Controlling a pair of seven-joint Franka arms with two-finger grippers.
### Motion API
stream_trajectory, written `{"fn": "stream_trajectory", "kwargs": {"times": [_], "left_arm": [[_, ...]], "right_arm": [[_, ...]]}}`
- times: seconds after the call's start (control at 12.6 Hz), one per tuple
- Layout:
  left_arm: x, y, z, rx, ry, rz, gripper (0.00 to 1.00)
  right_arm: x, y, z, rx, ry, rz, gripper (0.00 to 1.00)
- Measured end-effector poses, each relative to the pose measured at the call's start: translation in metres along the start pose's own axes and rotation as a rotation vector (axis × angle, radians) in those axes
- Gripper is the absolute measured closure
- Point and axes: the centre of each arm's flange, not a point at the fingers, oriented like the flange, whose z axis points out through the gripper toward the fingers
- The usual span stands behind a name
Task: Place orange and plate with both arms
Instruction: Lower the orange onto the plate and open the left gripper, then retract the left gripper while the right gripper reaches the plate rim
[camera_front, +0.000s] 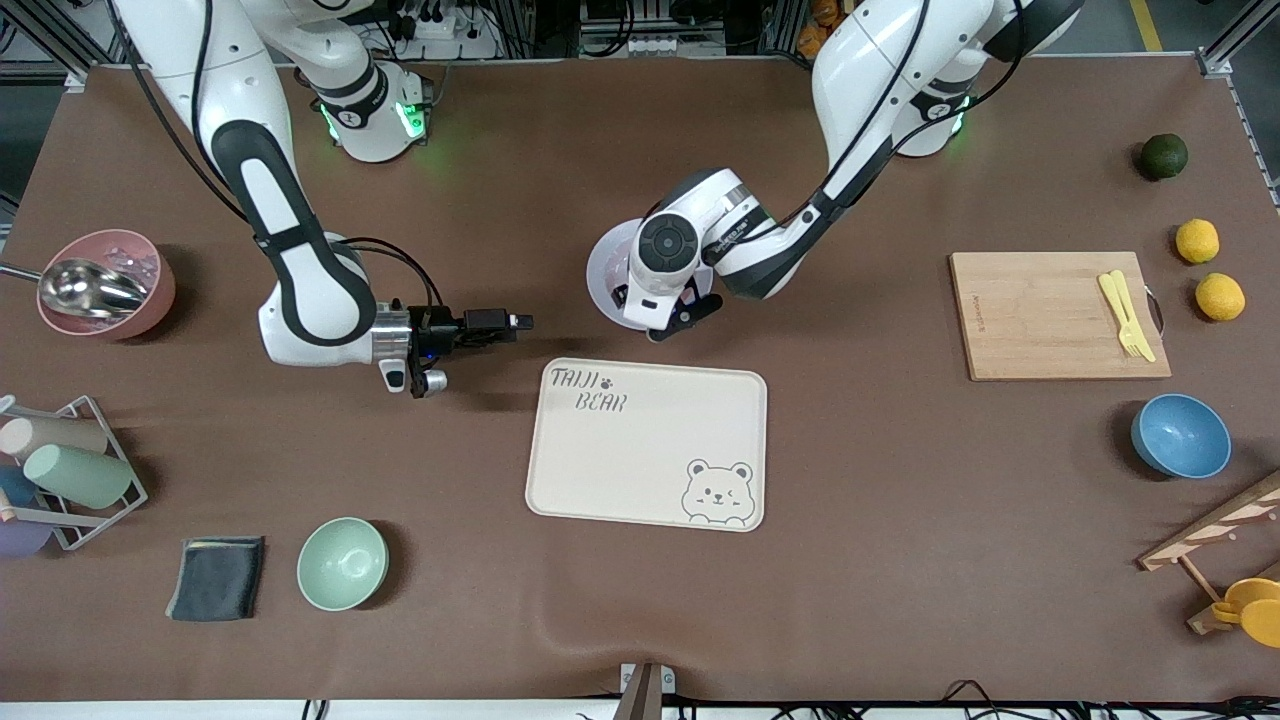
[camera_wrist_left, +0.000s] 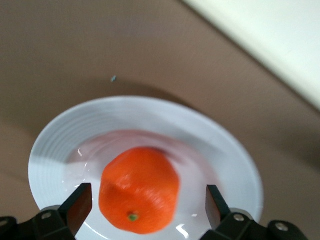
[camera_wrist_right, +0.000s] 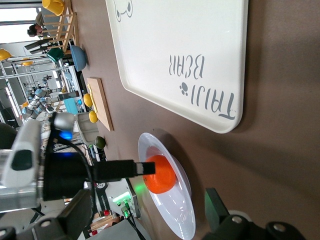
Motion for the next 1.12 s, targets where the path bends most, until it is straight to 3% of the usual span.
{"fn": "stream_trajectory", "kwargs": {"times": [0.32,0.64,0.88,1.12], "left_arm": [[0.059,-0.022,-0.139,-0.150,0.106,-0.085,0.00],[0.158,-0.113,-0.299,-0.206,0.222,-0.110,0.00],[0.234,-0.189,-0.357,-0.194,0.279,0.045,0.00],[0.274,-0.256,-0.389,-0.140,0.300,0.226,0.00]], "right_arm": [[-0.005,0.001,0.018,-0.005,0.044,-0.006,0.00],[-0.022,-0.007,0.079,-0.025,0.056,-0.007,0.00],[-0.028,0.011,0.086,-0.011,0.072,-0.009,0.01],[-0.032,0.019,0.088,-0.011,0.069,0.002,0.02]]}}
